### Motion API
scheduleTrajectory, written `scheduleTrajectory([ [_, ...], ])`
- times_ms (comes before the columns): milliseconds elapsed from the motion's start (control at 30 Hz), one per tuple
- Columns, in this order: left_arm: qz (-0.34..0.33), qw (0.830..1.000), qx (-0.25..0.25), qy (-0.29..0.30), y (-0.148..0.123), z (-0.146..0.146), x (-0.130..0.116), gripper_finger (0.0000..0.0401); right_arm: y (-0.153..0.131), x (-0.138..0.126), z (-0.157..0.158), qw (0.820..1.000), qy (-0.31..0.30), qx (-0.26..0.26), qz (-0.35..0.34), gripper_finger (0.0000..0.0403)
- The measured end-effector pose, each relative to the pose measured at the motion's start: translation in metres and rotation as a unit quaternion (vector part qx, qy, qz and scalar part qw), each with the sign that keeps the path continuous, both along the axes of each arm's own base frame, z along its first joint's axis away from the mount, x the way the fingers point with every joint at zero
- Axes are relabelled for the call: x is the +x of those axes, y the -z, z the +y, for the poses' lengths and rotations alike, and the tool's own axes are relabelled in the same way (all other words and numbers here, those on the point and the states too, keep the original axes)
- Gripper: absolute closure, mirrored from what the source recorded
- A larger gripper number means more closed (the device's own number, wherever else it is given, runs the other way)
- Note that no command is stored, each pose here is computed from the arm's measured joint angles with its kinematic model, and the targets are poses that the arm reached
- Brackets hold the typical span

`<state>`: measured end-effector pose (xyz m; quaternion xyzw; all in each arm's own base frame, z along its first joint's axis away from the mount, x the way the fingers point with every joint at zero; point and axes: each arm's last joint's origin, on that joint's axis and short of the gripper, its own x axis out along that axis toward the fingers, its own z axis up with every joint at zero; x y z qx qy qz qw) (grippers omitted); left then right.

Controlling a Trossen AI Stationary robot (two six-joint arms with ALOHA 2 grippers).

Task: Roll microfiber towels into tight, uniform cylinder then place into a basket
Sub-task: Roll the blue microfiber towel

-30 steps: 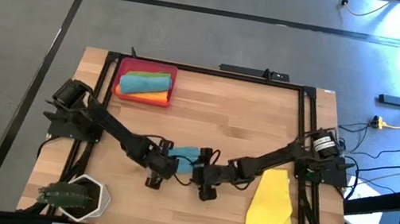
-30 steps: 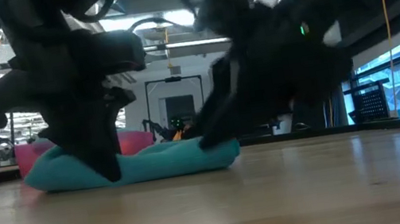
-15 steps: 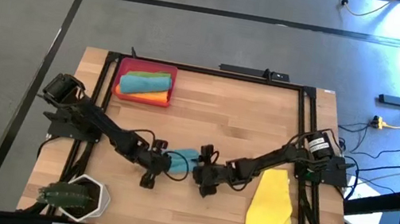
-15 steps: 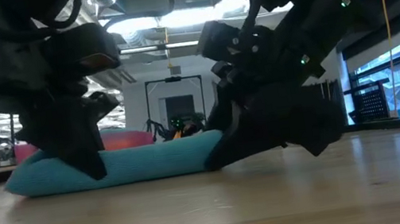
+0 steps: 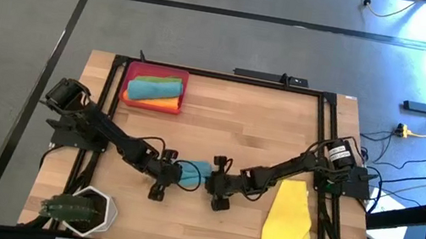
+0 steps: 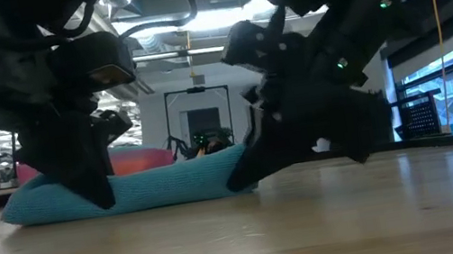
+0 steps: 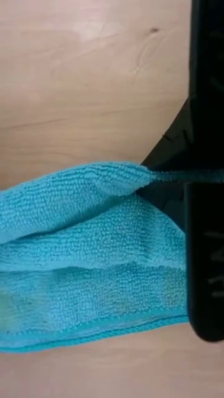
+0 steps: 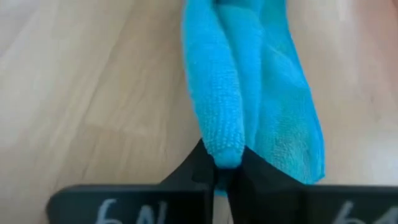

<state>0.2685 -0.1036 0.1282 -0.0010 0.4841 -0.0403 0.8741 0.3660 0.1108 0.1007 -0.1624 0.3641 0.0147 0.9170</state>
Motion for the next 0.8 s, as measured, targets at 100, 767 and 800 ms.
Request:
scheduleTrajectory([
  [100, 0.007, 1.000, -0.019, -0.006, 0.000, 0.002, 0.001, 0.0401, 0.000, 0.002, -0.010, 0.997, 0.032, 0.068, 0.010, 0.0384],
  [767, 0.006, 0.995, -0.093, -0.032, -0.032, 0.028, -0.015, 0.0401, -0.002, 0.012, -0.039, 0.945, 0.028, 0.322, 0.055, 0.0386],
  [800, 0.011, 0.994, -0.101, -0.040, -0.030, 0.031, -0.017, 0.0401, -0.002, 0.013, -0.039, 0.943, 0.032, 0.327, 0.054, 0.0386],
])
